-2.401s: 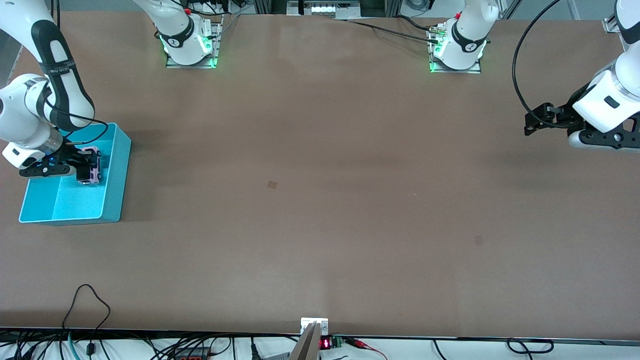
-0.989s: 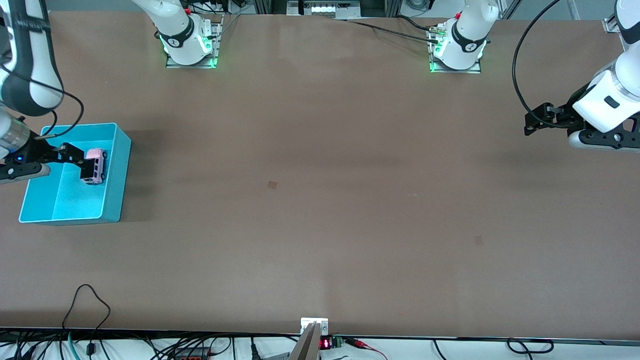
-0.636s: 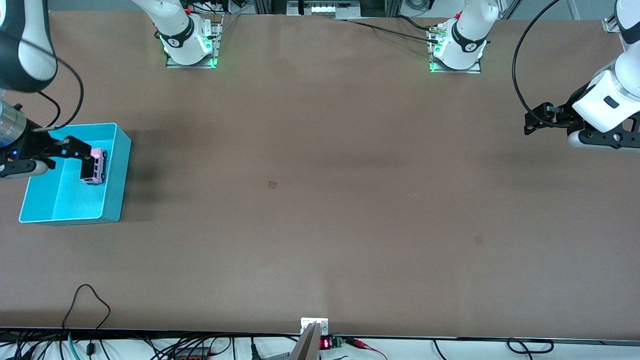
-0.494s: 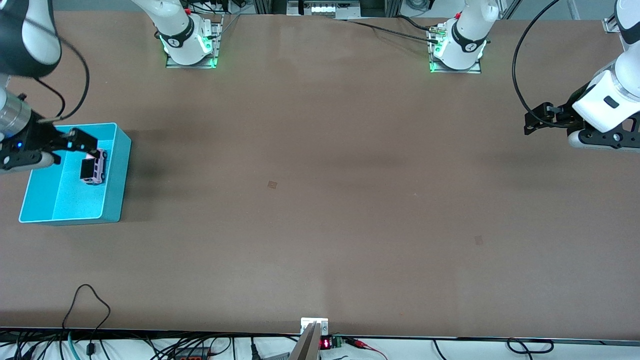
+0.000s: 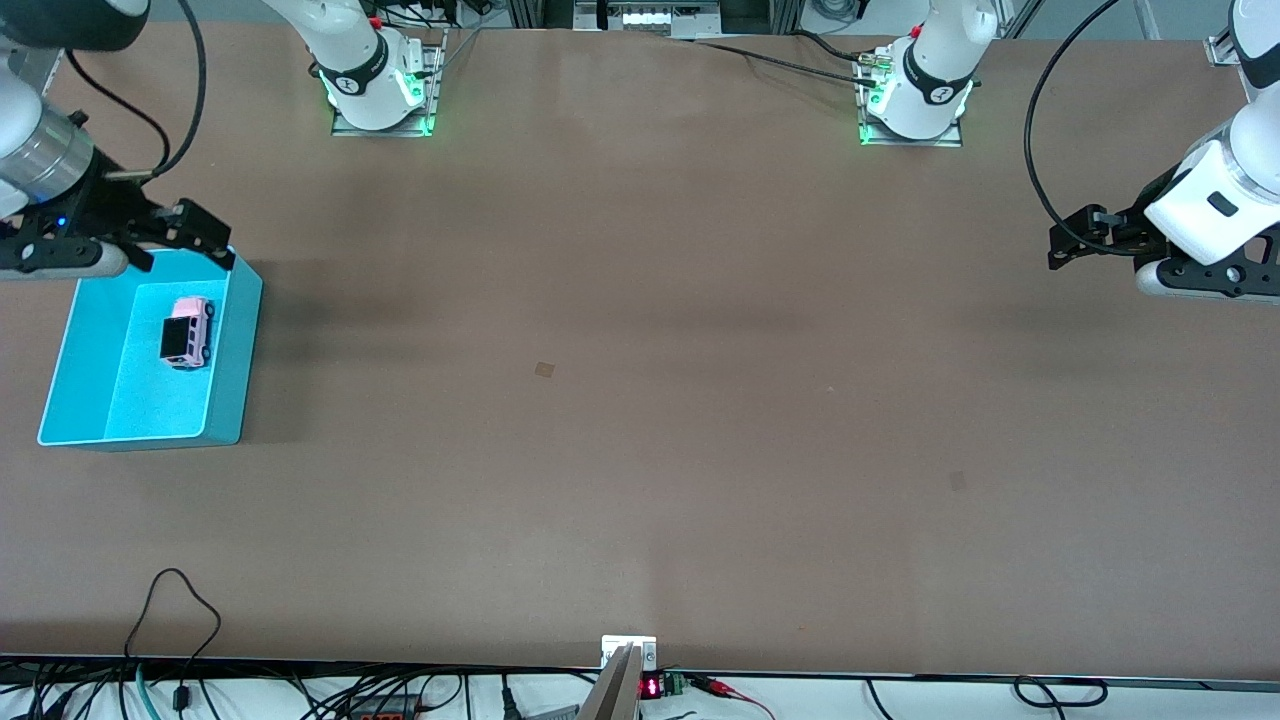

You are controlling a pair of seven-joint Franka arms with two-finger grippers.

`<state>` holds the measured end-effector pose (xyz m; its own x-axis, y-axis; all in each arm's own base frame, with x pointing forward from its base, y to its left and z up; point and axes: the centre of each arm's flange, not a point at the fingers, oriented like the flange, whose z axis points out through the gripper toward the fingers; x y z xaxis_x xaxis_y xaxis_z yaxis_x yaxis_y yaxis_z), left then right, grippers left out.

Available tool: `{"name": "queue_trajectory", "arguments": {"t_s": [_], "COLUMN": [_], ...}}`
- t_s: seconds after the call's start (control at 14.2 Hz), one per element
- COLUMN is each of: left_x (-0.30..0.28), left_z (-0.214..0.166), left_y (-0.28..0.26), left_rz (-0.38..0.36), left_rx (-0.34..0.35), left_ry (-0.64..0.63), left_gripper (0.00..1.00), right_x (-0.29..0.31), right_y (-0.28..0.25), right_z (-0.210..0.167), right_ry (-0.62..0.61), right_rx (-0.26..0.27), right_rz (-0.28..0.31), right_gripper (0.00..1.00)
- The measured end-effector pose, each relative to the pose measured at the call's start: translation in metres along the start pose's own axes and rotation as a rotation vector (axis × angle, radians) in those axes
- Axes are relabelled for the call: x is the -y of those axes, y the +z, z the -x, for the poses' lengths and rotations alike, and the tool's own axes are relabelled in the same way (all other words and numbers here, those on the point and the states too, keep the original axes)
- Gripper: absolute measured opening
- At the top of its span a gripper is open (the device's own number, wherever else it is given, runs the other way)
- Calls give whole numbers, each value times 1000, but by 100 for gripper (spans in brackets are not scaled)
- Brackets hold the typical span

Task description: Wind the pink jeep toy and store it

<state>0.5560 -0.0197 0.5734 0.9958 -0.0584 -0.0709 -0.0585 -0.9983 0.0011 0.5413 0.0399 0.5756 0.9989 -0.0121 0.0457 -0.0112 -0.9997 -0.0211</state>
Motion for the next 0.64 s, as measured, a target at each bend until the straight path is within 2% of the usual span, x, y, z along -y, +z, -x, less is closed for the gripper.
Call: {"name": "queue_trajectory", "arguments": {"t_s": [0.42,0.64], "left_x": [0,0], "left_z": [0,0], "left_y": [0,0], "left_rz": [0,0], "left_rx": [1,1], "left_ry": [0,0], "left_gripper": [100,100], "right_x": [5,4], "right_y": [-39,-39], "right_z": [5,4], "right_ry": [14,18], "right_rx": [-31,-29], "right_rz": [-2,-2], "right_gripper": [100,100]}}
